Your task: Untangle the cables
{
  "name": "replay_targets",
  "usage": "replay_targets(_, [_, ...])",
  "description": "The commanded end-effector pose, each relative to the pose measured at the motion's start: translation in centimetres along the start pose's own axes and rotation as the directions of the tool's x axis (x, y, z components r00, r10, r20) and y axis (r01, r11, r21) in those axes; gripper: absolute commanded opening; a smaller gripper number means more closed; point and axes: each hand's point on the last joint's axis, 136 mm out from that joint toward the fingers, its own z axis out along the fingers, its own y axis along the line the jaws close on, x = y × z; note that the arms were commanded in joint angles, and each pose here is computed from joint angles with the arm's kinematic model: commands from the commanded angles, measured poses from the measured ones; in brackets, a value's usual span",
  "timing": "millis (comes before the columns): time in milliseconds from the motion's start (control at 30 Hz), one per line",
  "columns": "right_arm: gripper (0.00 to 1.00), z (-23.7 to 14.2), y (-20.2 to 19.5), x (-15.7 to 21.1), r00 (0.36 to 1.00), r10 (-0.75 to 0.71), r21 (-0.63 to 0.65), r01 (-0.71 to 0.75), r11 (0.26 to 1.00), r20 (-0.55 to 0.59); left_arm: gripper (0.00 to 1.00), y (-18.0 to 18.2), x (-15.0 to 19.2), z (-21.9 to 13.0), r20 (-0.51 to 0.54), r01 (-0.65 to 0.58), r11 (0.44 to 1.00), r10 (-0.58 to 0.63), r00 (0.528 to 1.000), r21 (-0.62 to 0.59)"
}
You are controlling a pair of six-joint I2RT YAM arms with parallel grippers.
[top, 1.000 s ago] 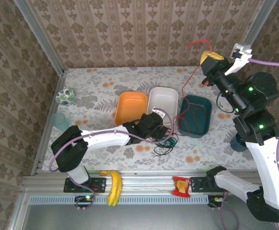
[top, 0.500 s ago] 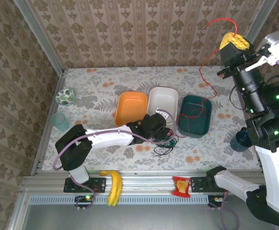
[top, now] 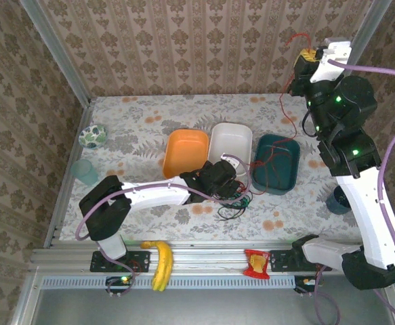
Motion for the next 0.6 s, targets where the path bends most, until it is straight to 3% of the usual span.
replay_targets(0, [0.00, -1.2, -2.4, -3.0, 0.997, -0.041, 0.127, 0.033, 0.991, 0.064, 0.92, -0.3, -0.8, 0.0, 0.006, -0.018, 1.000, 0.018, 1.000, -0.010])
replay_targets(133, [0.00, -1.1, -3.5, -3.1, 0.996, -0.072, 0.195, 0.060, 0.979, 0.052, 0.92, -0.3, -0.8, 0.0, 0.006, -0.016, 1.000, 0.016, 1.000, -0.011])
replay_targets(300, [0.00, -0.5, -4.6, -0.2, 0.992, -0.118, 0.277, 0.128, 0.952, -0.052, 0.92, -0.3, -0.9, 0.0, 0.007, -0.016, 1.000, 0.016, 1.000, -0.013])
replay_targets(567, [0.00, -0.9, -2.2, 7.0, 0.938, -0.210, 0.216, 0.274, 0.937, -0.277, 0.93, -0.1, -0.8, 0.0, 0.003, -0.017, 1.000, 0.017, 1.000, -0.019])
